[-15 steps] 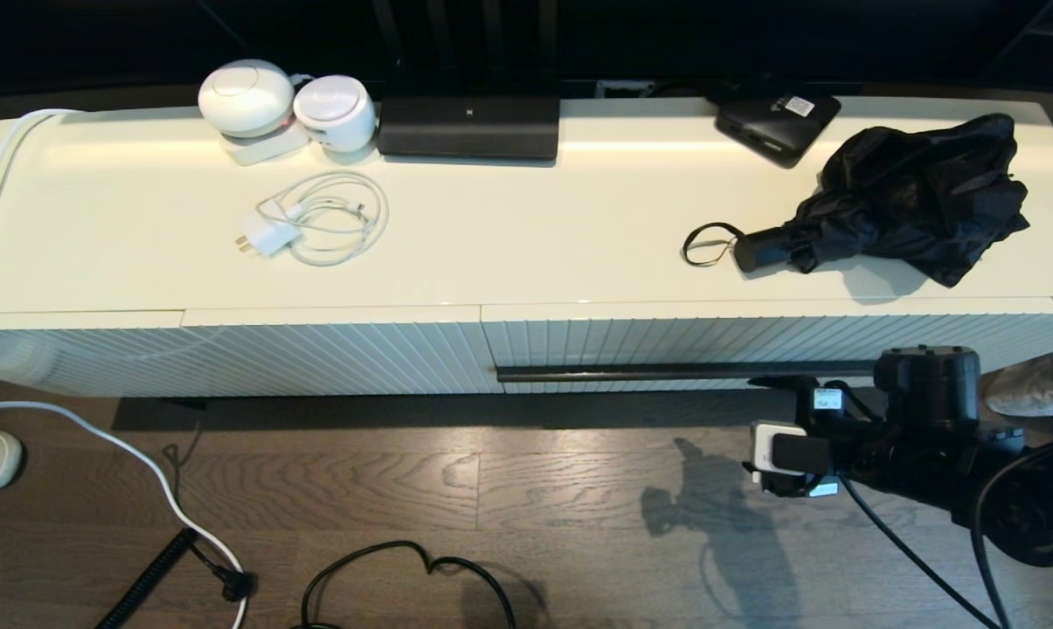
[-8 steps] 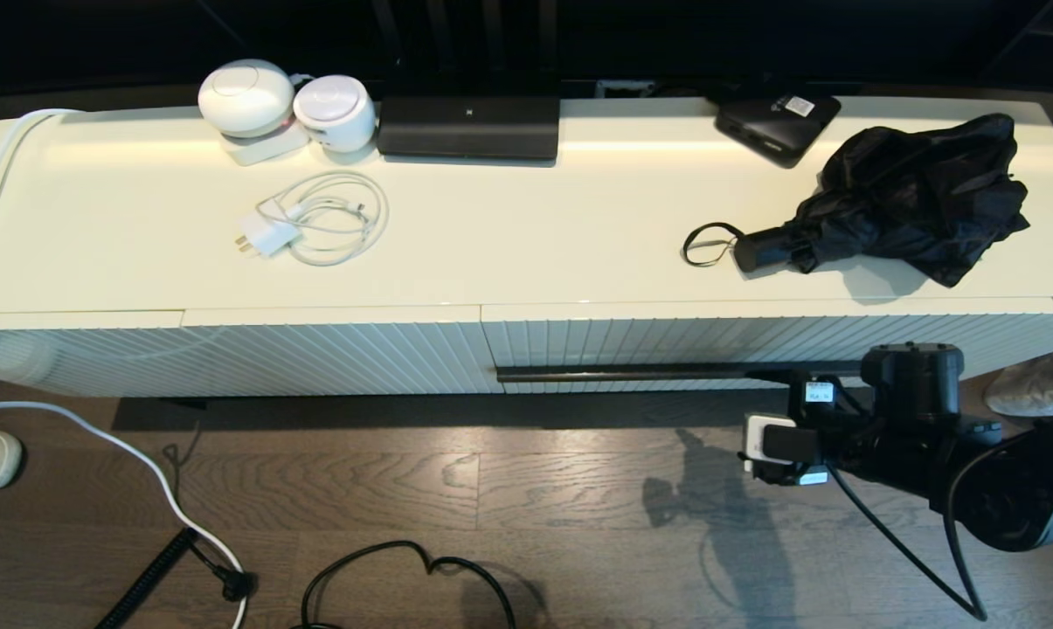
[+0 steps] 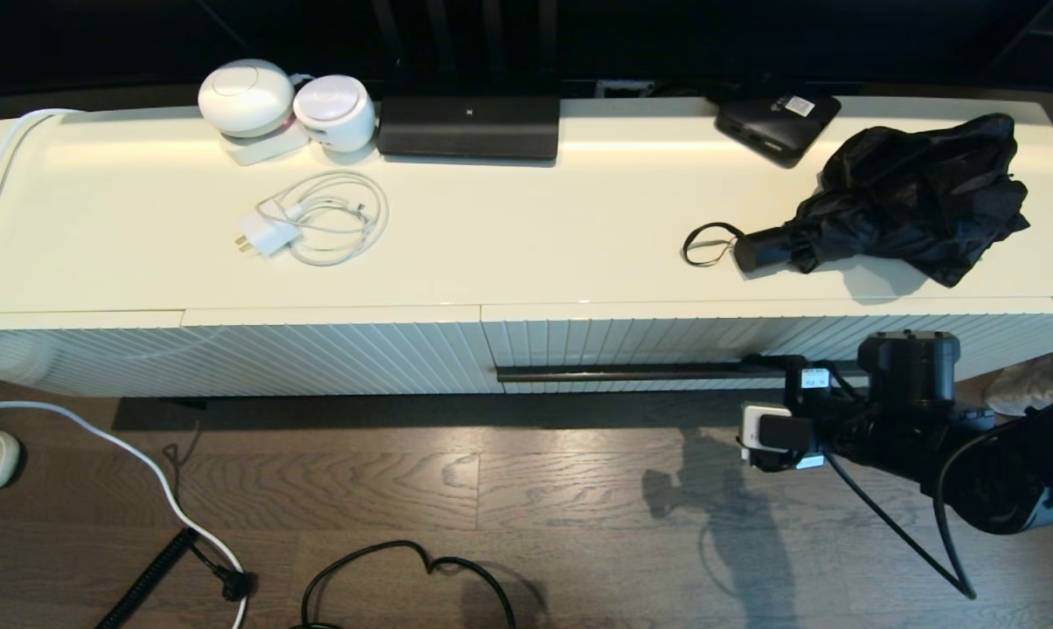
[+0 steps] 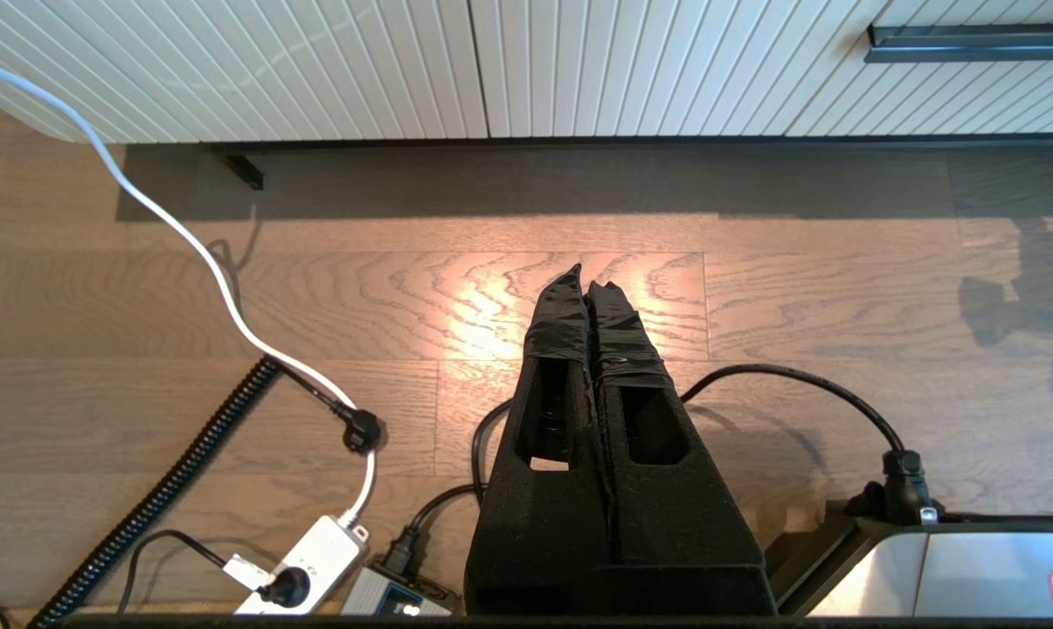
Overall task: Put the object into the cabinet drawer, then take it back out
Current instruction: Open the drawer
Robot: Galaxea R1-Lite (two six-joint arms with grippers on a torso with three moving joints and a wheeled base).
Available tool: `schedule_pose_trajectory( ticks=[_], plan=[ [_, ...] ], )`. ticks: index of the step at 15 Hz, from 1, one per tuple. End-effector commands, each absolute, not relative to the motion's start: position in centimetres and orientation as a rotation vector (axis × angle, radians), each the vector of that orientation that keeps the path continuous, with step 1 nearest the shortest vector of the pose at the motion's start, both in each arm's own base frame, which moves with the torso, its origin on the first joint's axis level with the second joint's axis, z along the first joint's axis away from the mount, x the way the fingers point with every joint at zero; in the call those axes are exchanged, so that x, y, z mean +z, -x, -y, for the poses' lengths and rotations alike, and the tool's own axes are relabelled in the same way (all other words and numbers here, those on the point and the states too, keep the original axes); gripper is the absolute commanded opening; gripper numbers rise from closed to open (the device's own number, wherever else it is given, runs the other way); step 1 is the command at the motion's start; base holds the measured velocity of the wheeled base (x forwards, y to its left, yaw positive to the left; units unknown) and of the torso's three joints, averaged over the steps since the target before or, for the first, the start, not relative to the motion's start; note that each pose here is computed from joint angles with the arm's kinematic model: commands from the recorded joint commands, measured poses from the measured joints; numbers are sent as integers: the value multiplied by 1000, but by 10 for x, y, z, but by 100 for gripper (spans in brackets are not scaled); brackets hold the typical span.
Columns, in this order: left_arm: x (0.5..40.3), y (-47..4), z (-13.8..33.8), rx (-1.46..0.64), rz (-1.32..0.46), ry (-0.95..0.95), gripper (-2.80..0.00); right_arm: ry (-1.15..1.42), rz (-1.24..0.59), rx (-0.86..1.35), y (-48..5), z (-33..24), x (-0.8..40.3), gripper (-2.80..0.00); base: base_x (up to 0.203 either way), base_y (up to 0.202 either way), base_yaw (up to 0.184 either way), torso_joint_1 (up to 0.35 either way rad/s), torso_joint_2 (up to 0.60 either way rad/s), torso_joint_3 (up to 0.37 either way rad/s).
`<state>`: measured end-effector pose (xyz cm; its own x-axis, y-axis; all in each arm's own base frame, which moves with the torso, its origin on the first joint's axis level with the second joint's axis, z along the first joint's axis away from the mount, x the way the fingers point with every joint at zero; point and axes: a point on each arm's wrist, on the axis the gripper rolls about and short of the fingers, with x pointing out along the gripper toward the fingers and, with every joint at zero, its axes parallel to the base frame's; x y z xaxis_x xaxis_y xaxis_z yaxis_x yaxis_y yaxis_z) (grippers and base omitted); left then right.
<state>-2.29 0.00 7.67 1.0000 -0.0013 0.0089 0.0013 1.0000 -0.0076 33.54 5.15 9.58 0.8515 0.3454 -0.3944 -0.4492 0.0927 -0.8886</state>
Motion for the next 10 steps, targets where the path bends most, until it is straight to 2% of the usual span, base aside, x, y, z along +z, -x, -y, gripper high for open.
schedule_pose_trajectory(
  ticks=[1,10],
  plan=[
    [76,23,0,-2,8,8,-280,1363,-86,591,-338,-52,95,0,0,0,0,0,0,0],
    [77,23,0,-2,9,8,-280,1359,-118,616,-343,-53,81,0,0,0,0,0,0,0]
  ],
)
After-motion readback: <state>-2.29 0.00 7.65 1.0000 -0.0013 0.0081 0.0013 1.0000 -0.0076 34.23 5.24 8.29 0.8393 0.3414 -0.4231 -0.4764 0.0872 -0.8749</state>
